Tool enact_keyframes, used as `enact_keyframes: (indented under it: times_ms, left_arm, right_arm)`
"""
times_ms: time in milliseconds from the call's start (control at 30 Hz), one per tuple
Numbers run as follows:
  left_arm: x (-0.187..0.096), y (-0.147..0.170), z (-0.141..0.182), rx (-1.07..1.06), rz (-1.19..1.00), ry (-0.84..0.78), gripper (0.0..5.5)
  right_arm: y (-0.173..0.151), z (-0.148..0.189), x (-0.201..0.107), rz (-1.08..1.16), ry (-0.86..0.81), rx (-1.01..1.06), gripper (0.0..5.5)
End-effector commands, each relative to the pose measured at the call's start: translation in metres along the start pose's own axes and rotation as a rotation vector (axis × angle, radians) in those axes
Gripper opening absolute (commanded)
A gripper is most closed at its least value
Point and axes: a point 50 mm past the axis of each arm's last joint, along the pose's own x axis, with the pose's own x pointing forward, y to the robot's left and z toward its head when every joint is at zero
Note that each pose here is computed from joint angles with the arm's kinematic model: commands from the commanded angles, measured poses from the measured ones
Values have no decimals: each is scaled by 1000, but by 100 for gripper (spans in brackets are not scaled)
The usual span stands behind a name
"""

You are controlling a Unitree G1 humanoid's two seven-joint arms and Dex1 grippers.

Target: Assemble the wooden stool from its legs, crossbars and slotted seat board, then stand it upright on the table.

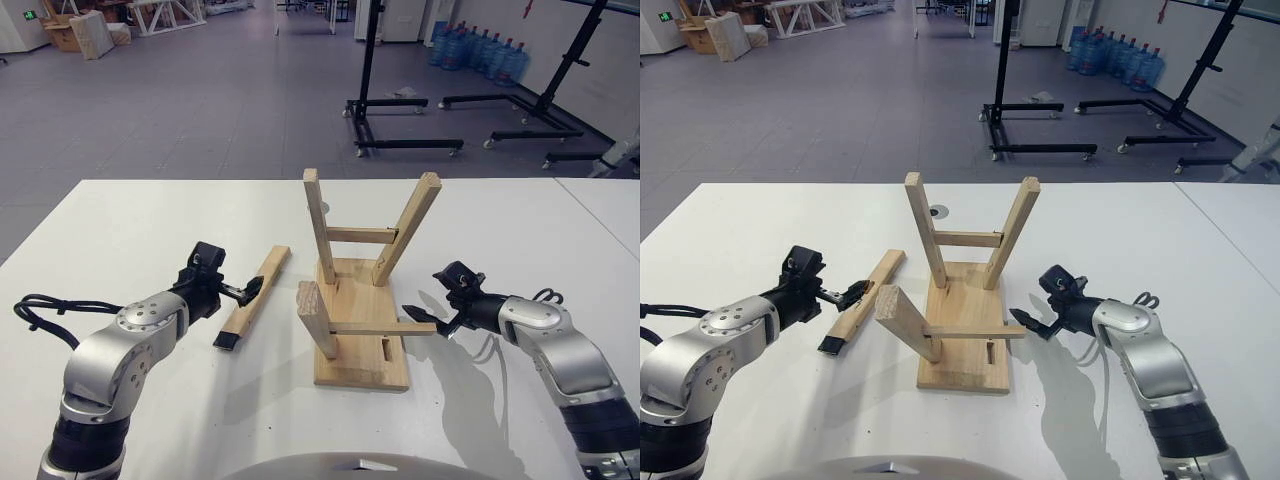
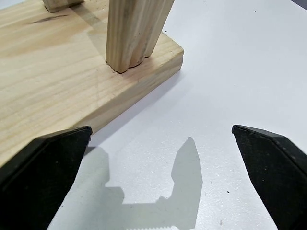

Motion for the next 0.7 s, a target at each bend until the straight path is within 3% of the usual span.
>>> enact_keyframes:
  times_ms: [33, 400, 700]
  left_arm:
    - [7, -8, -19, -12, -21, 69, 539]
    - [18, -9, -49, -71, -15, 149, 539]
    - [25, -10, -52, -130, -36, 150, 402]
  right_arm:
    - [3, -1, 3, 7, 5, 2, 540]
    - [5, 1, 7, 15, 3, 0, 540]
    - [5, 3, 9, 14, -3, 1, 540]
